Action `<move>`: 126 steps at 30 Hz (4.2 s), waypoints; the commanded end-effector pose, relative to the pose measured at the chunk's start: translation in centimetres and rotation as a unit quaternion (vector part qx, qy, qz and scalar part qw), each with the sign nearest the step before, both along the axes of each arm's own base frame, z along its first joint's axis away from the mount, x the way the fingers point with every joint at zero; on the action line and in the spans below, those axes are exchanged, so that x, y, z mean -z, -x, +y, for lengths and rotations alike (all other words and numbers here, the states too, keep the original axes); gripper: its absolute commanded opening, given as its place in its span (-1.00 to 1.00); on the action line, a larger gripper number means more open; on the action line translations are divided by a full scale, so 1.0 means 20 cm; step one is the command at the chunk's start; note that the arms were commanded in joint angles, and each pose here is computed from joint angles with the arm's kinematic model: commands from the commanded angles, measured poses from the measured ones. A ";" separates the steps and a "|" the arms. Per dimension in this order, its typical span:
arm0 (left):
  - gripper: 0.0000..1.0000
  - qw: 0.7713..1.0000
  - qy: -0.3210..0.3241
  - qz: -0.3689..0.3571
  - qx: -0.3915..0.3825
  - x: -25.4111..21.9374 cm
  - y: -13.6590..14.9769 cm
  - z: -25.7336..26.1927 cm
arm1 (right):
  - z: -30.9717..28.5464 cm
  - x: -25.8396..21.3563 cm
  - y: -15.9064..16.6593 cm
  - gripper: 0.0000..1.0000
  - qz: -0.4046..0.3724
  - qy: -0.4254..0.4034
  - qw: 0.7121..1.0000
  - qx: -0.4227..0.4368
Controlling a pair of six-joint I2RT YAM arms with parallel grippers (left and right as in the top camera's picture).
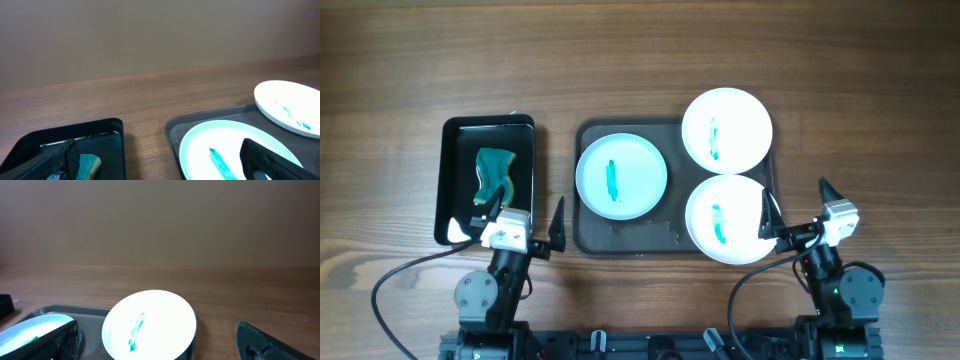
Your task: Clean dirty plates on tray and stack at the side
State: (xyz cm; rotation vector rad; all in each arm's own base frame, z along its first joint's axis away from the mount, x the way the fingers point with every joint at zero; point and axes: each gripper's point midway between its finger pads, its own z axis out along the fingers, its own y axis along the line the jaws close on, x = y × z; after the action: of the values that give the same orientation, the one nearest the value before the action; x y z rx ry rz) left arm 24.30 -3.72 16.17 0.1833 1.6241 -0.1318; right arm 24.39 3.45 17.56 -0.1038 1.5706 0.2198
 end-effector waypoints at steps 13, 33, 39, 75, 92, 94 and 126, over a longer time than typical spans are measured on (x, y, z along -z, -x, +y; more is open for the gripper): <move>1.00 1.000 -0.008 -0.001 0.006 0.01 0.00 -0.01 | 0.00 -0.01 0.00 0.99 -0.003 -0.003 1.000 0.003; 1.00 1.000 -0.008 -0.003 0.005 0.01 0.00 -0.01 | 0.00 -0.01 0.00 1.00 -0.004 -0.003 1.000 0.003; 1.00 1.000 -0.007 -0.006 0.004 0.00 0.00 -0.01 | 0.02 -0.01 0.00 0.99 -0.004 -0.002 1.000 -0.010; 1.00 0.852 0.140 0.491 -0.113 -0.29 -0.46 0.00 | 0.79 0.28 -0.53 -0.07 0.611 -0.042 0.780 -0.128; 1.00 0.770 0.128 0.574 -0.248 0.04 -0.43 0.28 | 1.03 0.86 -0.52 -0.72 0.668 0.027 0.731 -0.138; 1.00 0.766 0.127 0.578 -0.253 0.06 -0.44 0.33 | 1.05 0.89 -0.51 -0.85 0.676 0.014 0.726 -0.124; 0.24 0.691 0.016 0.672 -0.267 0.73 -0.43 0.63 | 1.02 0.92 -0.55 -0.91 0.675 0.003 0.735 -0.073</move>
State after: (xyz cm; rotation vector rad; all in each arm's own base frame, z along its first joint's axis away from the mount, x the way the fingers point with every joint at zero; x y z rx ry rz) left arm 33.63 7.77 2.18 -0.4826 3.0737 0.2150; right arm 34.65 24.28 0.15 -0.1051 3.0452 0.5541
